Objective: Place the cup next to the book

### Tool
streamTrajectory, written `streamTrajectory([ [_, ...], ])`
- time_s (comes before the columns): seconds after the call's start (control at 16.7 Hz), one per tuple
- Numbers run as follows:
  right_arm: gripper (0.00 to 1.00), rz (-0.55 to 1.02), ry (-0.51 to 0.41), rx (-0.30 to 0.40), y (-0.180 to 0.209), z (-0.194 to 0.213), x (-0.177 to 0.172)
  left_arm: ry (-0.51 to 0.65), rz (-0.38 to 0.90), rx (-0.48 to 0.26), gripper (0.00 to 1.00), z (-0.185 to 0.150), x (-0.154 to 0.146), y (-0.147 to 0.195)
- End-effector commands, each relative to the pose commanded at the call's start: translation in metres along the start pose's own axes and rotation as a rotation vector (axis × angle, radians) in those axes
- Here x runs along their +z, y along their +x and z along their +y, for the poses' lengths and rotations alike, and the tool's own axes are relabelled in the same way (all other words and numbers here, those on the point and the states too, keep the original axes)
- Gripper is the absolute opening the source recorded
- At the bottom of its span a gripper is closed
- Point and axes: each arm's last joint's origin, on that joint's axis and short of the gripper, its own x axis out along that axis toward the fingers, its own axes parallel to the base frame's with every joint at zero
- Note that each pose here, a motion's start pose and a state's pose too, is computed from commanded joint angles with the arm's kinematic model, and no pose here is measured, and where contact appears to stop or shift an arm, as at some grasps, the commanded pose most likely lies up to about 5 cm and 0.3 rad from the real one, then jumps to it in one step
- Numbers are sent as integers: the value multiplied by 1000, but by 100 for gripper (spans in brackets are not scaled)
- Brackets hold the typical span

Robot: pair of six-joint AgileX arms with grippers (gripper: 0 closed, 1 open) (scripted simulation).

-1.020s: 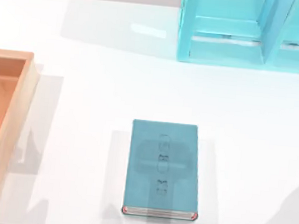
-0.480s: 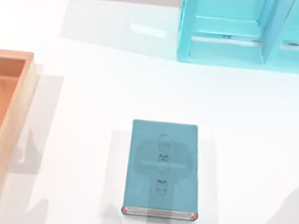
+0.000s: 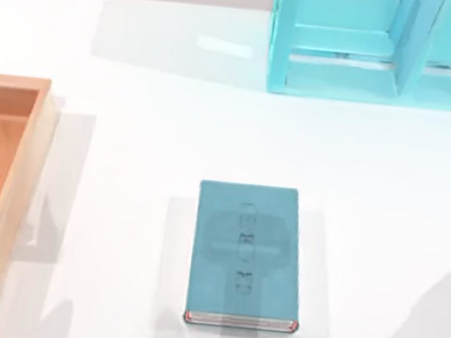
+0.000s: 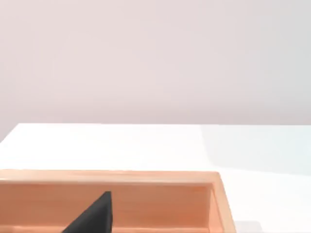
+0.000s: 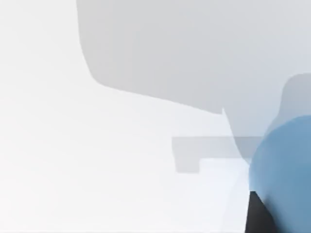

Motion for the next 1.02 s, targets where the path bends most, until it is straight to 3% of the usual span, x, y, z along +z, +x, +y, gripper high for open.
streamTrajectory([
  [0.3,0,0,3,-4,-32,1,1,0,0,0,100,0,0,0],
  [0.66,0,0,19,-1,-31,-2,4,0,0,0,100,0,0,0],
  [1.02,0,12,186,-9,-43,-32,50,0,0,0,100,0,0,0],
])
